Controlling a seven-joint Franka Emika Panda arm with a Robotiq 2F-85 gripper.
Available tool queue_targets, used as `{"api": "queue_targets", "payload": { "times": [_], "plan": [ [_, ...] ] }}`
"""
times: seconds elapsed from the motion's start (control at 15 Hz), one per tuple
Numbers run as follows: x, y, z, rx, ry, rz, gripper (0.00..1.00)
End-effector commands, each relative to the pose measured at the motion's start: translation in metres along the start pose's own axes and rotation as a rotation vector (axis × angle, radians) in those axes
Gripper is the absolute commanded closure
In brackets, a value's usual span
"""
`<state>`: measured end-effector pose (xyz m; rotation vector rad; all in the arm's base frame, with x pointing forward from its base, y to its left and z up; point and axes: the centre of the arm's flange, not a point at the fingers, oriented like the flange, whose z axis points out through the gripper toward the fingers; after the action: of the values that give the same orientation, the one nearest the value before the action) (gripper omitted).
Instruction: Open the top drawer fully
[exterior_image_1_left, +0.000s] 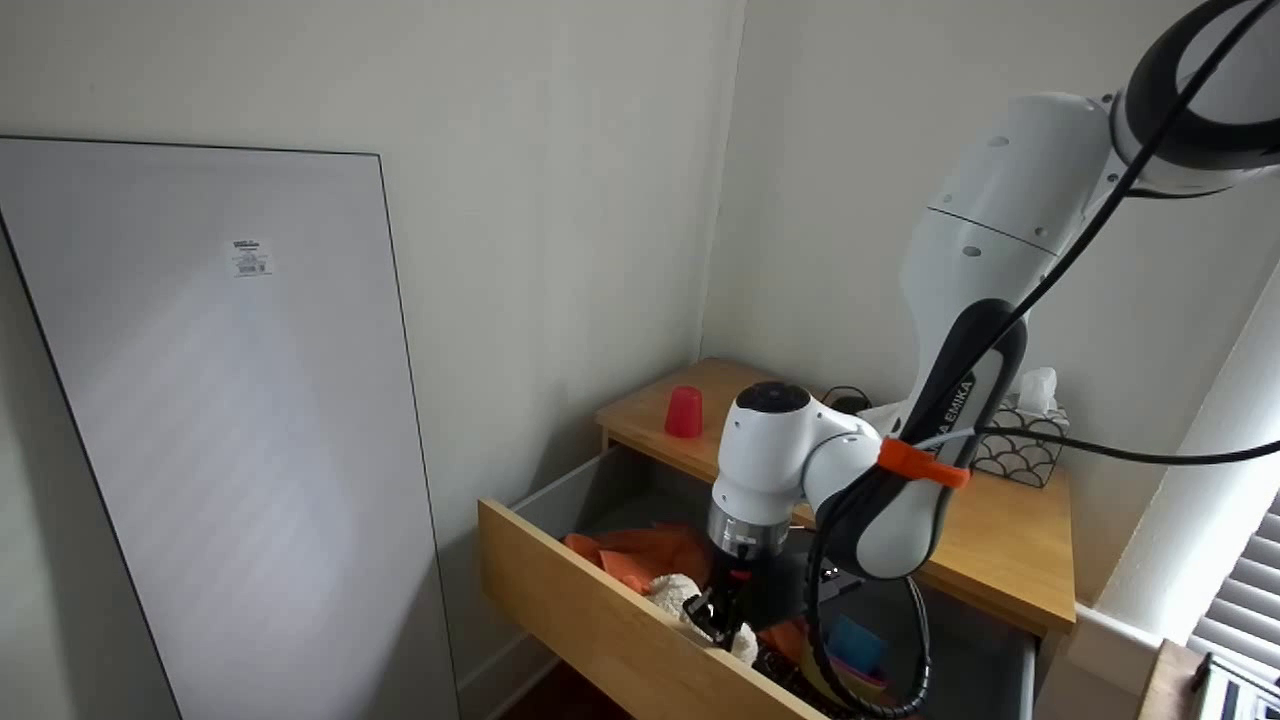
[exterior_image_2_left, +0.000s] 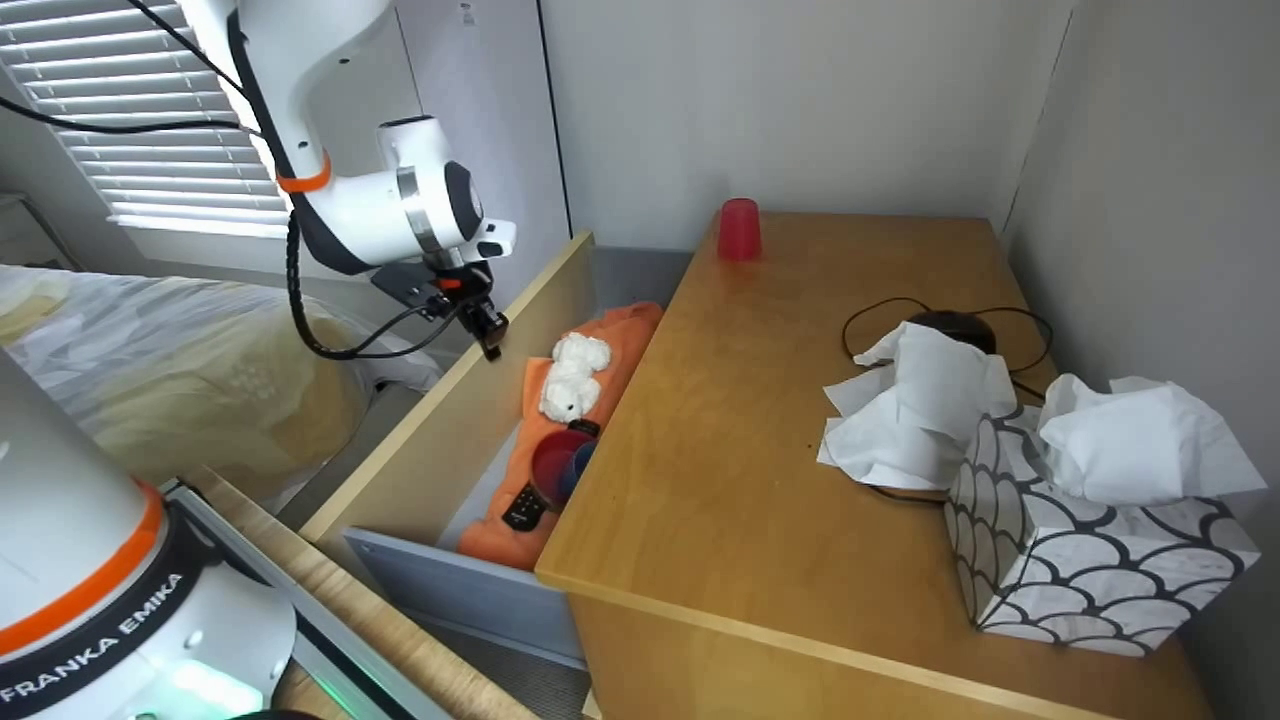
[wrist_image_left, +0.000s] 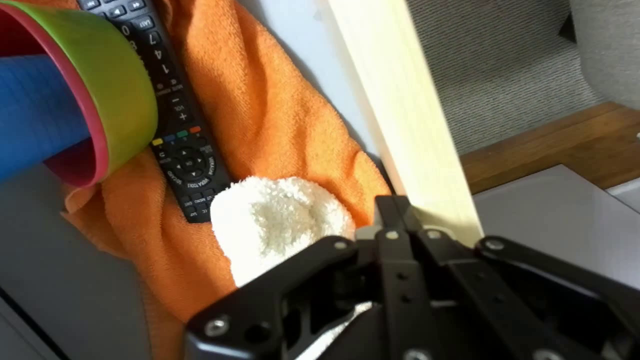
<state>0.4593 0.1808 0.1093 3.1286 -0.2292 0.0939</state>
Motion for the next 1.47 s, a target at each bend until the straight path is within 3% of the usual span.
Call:
{"api": "queue_targets", "payload": {
  "times": [0.0, 0.33, 0.67, 0.73, 0.8, 1.0, 1.13, 1.4],
  "plan": [
    [-0.031, -0.032, -0.001, 0.092, -0.067, -0.096, 1.0],
    [-0.021, -0.026, -0.013, 0.016, -0.01, -0.101, 1.0],
    [-0.015, -0.008, -0.081, -0.08, 0.083, -0.108, 1.0],
    [-0.015, -0.005, -0.095, -0.098, 0.085, -0.113, 0.74],
    [-0.015, 0.001, -0.113, -0.134, 0.104, -0.126, 0.74],
    [-0.015, 0.027, -0.154, -0.208, 0.114, -0.177, 0.51],
    [-0.02, 0.045, -0.181, -0.211, 0.104, -0.238, 0.38],
    [-0.04, 0.075, -0.226, -0.143, 0.119, -0.363, 0.07]
  ]
}}
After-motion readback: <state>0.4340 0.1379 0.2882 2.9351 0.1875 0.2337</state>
